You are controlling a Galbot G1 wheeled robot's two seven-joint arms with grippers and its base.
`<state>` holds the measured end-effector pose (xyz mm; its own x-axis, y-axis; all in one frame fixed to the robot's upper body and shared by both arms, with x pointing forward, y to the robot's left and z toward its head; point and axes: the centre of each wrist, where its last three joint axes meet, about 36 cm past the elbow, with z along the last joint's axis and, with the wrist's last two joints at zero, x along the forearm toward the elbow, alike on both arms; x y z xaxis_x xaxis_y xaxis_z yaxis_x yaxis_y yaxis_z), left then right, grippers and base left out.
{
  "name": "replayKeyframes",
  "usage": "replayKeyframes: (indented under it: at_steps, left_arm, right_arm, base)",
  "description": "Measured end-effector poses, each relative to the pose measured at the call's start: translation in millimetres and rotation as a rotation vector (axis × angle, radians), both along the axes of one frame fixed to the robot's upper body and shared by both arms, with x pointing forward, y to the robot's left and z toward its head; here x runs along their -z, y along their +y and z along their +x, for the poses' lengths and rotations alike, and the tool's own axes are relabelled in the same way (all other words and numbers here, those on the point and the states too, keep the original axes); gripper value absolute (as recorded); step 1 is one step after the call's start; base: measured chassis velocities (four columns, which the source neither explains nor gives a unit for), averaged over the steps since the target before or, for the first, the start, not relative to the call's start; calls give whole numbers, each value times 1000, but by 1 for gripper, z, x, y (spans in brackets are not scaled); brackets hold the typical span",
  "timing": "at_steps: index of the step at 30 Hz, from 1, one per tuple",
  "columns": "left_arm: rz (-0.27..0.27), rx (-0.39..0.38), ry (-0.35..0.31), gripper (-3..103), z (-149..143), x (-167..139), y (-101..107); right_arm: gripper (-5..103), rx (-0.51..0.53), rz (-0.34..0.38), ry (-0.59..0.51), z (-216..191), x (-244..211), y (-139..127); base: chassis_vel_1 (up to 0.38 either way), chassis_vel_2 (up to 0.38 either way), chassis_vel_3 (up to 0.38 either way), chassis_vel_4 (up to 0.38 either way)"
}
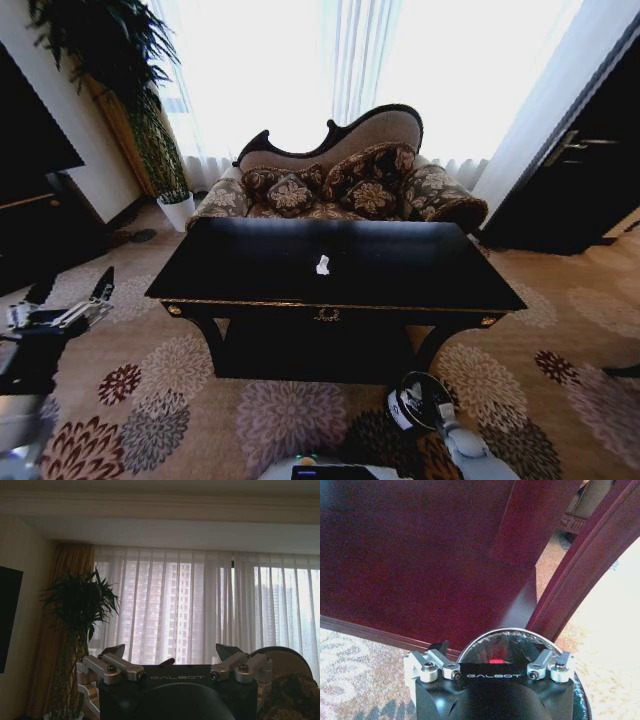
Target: Move to the front of the table and place the trash on the table into the trash bin.
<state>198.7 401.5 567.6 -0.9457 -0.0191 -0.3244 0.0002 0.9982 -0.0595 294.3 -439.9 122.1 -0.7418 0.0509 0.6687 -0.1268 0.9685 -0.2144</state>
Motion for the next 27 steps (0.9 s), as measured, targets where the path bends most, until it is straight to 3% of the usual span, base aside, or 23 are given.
replayKeyframes:
  at_steps: [2, 4, 14, 19, 22, 27]
  left_arm:
    - [-2, -1, 2, 100, 0, 1, 0]
    - [-1, -2, 4, 100, 0, 2, 1]
    - [-3, 0, -14, 100, 4, 1, 7]
    - [-28, 24, -23, 100, 12, 4, 1]
    - [-37, 33, -29, 100, 17, 6, -1]
    - [-41, 36, -35, 100, 19, 7, 0]
  right_arm:
    - [96, -1, 8, 0, -1, 2, 5]
    - [99, -4, 15, -2, -3, 3, 9]
    - [100, -39, 41, -29, -19, -3, 22]
    - [100, -98, 15, -55, -35, -15, 16]
    - [100, -178, -57, -82, -46, -28, -4]
    - [100, -199, -100, -134, -51, -50, -15]
  base:
    - [0, 0, 0, 0]
    - [0, 0, 0, 0]
    - [0, 0, 0, 0]
    - [0, 0, 0, 0]
    - [0, 0, 0, 0]
    - [0, 0, 0, 0]
